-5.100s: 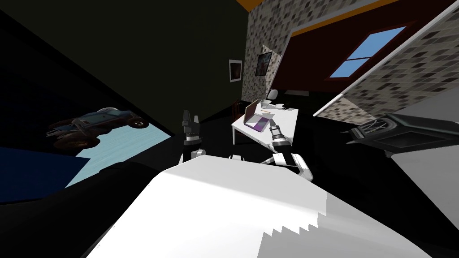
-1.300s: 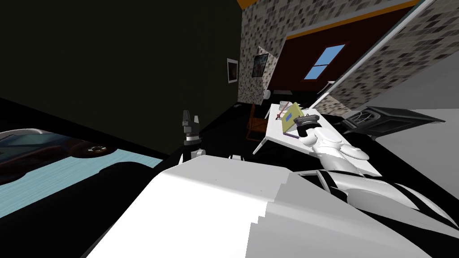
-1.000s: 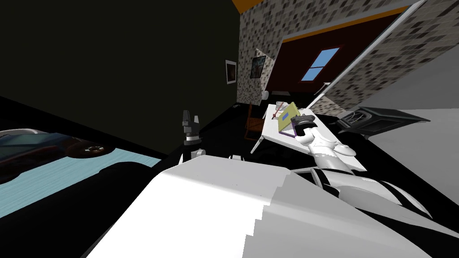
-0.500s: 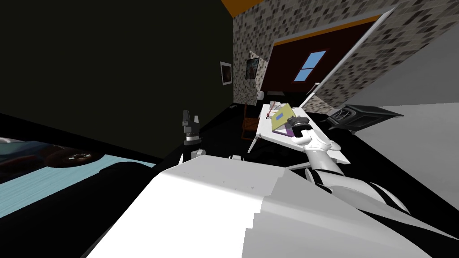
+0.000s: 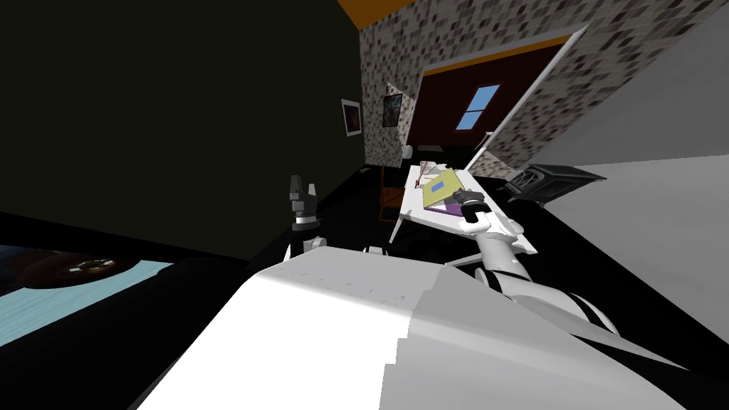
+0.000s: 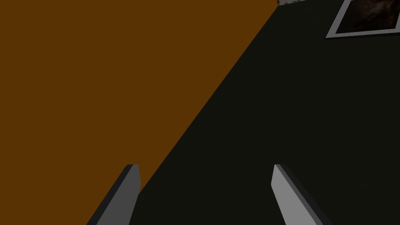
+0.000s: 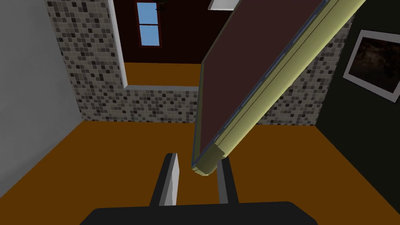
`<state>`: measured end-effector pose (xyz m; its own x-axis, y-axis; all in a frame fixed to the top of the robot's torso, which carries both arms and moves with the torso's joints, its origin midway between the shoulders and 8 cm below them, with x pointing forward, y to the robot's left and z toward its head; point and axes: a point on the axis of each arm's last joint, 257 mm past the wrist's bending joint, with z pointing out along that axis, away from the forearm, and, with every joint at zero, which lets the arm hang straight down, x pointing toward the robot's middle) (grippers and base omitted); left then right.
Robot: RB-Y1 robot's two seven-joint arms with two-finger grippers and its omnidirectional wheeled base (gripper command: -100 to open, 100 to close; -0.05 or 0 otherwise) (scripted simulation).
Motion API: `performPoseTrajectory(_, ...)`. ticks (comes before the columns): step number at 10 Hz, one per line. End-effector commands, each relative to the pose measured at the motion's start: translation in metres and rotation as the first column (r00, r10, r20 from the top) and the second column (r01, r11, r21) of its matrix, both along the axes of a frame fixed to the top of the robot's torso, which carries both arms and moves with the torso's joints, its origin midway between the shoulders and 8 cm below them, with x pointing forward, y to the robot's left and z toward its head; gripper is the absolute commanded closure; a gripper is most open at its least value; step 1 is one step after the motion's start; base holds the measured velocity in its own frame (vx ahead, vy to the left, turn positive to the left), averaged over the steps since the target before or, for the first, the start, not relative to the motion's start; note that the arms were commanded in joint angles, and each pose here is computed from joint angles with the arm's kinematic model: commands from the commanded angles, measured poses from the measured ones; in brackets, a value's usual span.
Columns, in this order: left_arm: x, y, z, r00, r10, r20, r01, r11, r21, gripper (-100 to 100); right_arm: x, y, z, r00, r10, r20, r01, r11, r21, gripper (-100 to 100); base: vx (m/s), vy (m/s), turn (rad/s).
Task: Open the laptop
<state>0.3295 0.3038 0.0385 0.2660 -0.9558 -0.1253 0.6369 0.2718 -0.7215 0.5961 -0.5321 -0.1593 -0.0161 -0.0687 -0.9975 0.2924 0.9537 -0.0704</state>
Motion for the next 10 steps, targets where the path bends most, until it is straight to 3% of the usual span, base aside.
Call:
performPoseTrajectory(1,0.0,0.0,0.0,1.0,0.0,0.0,0.0,1.0,0.0,0,-0.005,0.015,-0.025,1.0,0.016,0.012,-0.018,0.994,0.108,100,0.044,-0.077,-0.102)
performPoseTrajectory(2,0.0,0.0,0.0,1.0,0.0,0.0,0.0,1.0,0.0,0,-0.002,0.008,-0.013,1.0,0.011,0.015,-0.012,0.997,0.08,100,0.015,-0.035,-0.035)
performPoseTrajectory(3,0.0,0.0,0.0,1.0,0.0,0.0,0.0,1.0,0.0,0,-0.009,0.02,-0.035,0.999,0.035,0.029,-0.039,0.985,0.167,100,0.045,-0.061,-0.123)
performPoseTrajectory(4,0.0,0.0,0.0,1.0,0.0,0.0,0.0,1.0,0.0,0,-0.009,0.021,-0.035,0.999,0.035,0.029,-0.04,0.985,0.167,100,0.062,-0.063,-0.088)
performPoseTrajectory(7,0.0,0.0,0.0,1.0,0.0,0.0,0.0,1.0,0.0,0,-0.019,0.039,-0.063,0.996,0.062,0.057,-0.075,0.956,0.285,100,0.061,-0.05,-0.082)
performPoseTrajectory(8,0.0,0.0,0.0,1.0,0.0,0.0,0.0,1.0,0.0,0,-0.021,0.025,-0.049,0.998,0.042,0.057,-0.055,0.966,0.253,-100,0.03,-0.022,-0.013)
performPoseTrajectory(10,0.0,0.0,0.0,1.0,0.0,0.0,0.0,1.0,0.0,0,-0.028,0.016,-0.04,0.998,0.026,0.053,-0.038,0.968,0.25,-100,0.015,0.002,0.026)
